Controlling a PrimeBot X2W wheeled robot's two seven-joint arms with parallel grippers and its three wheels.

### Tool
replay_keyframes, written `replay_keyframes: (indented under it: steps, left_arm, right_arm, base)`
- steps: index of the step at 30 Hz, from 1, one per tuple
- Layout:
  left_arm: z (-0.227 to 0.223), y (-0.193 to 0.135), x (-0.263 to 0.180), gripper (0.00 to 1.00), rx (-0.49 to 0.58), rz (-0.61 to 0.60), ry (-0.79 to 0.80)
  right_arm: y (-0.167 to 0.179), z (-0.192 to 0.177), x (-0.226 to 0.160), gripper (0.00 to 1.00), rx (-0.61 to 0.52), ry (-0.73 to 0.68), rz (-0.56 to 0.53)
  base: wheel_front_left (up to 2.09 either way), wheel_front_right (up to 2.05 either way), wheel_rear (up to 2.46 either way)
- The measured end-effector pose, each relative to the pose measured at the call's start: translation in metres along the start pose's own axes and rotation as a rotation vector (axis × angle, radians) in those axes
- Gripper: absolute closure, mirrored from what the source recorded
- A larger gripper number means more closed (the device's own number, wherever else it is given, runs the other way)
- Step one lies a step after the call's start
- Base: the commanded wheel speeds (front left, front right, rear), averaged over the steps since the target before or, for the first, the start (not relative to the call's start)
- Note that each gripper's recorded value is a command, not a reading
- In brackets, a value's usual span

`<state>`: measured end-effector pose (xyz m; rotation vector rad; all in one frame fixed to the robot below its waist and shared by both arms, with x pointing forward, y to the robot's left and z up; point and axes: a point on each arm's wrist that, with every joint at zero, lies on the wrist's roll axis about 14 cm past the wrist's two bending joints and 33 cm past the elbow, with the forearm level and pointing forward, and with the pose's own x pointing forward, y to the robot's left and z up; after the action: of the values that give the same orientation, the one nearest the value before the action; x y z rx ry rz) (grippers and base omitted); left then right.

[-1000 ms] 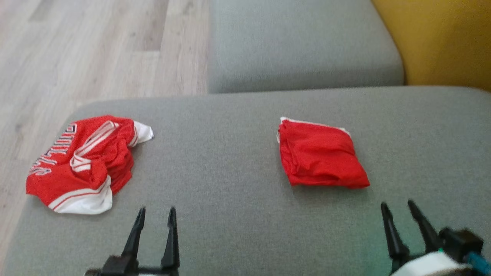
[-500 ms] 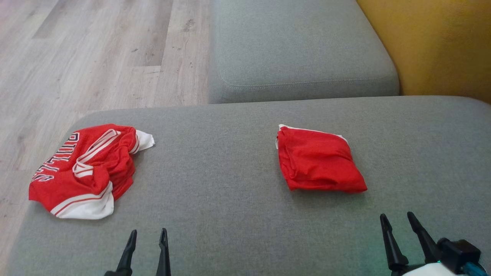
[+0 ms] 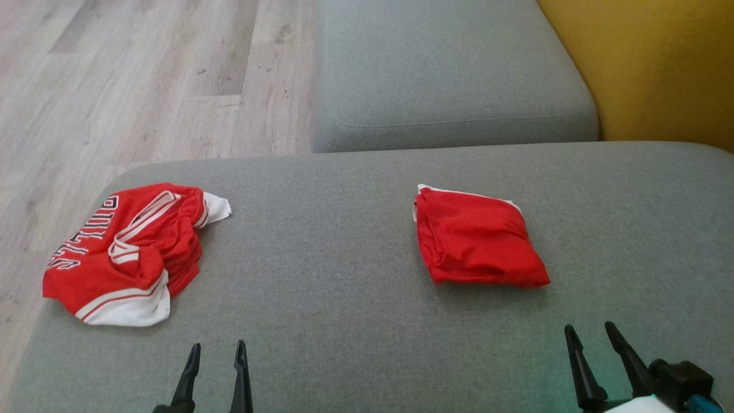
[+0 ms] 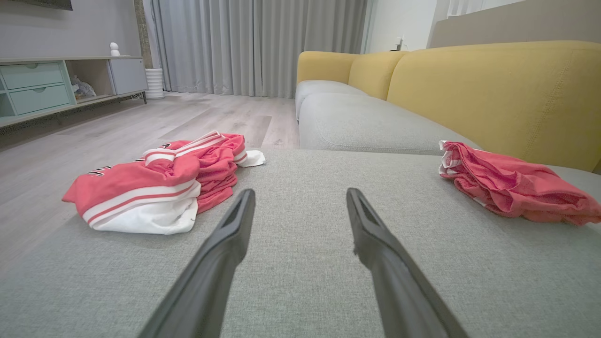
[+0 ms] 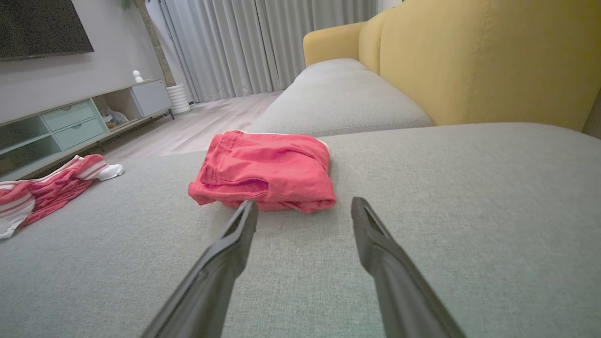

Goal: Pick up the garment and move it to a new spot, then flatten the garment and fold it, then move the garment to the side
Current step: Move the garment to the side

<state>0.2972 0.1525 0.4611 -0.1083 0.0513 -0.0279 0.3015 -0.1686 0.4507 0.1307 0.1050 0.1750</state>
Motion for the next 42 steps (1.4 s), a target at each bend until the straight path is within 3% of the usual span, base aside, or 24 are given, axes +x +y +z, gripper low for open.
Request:
replay_keyframes:
  steps: [8, 20, 27, 32, 34, 35, 36, 37, 38, 42]
  left_arm:
    - [-0.003, -0.001, 0.005, 0.00, 0.010, -0.001, 0.018]
    - [0.001, -0.014, 0.032, 0.00, 0.015, -0.035, 0.020]
    - [0.010, -0.023, 0.067, 0.00, 0.024, -0.072, -0.004]
    - [0.002, -0.024, 0.080, 0.00, 0.026, -0.077, 0.018]
    - [0.000, -0.024, 0.083, 0.00, 0.027, -0.075, 0.022]
    - [0.000, -0.022, 0.084, 0.00, 0.029, -0.068, 0.023]
    - [0.000, -0.021, 0.085, 0.00, 0.030, -0.066, 0.023]
    - [-0.001, -0.021, 0.086, 0.00, 0.029, -0.065, 0.024]
    - [-0.001, -0.021, 0.087, 0.00, 0.029, -0.066, 0.026]
    - [-0.004, -0.023, 0.091, 0.00, 0.026, -0.069, 0.032]
  right_arm:
    - [-0.012, -0.015, 0.007, 0.00, 0.016, 0.065, -0.021]
    - [-0.044, 0.010, 0.088, 0.00, 0.022, 0.068, -0.036]
    - [-0.045, 0.004, 0.152, 0.00, 0.106, 0.217, -0.016]
    - [-0.041, -0.041, 0.163, 0.00, 0.167, 0.438, -0.015]
    - [-0.035, -0.064, 0.157, 0.05, 0.194, 0.539, -0.007]
    - [-0.030, -0.070, 0.156, 0.28, 0.211, 0.560, 0.000]
    - [-0.027, -0.071, 0.157, 0.28, 0.222, 0.571, 0.009]
    - [-0.025, -0.071, 0.159, 0.60, 0.229, 0.574, 0.018]
    - [-0.022, -0.070, 0.160, 1.00, 0.233, 0.573, 0.027]
    - [-0.027, -0.070, 0.157, 1.00, 0.173, 0.572, 0.046]
  base:
    - [0.00, 0.00, 0.00]
    - [0.00, 0.00, 0.00]
    - [0.00, 0.00, 0.00]
    - [0.00, 0.00, 0.00]
    - [0.00, 0.00, 0.00]
    - [0.00, 0.00, 0.00]
    - [0.00, 0.00, 0.00]
    - [0.00, 0.00, 0.00]
    - [0.00, 0.00, 0.00]
    - [0.00, 0.00, 0.00]
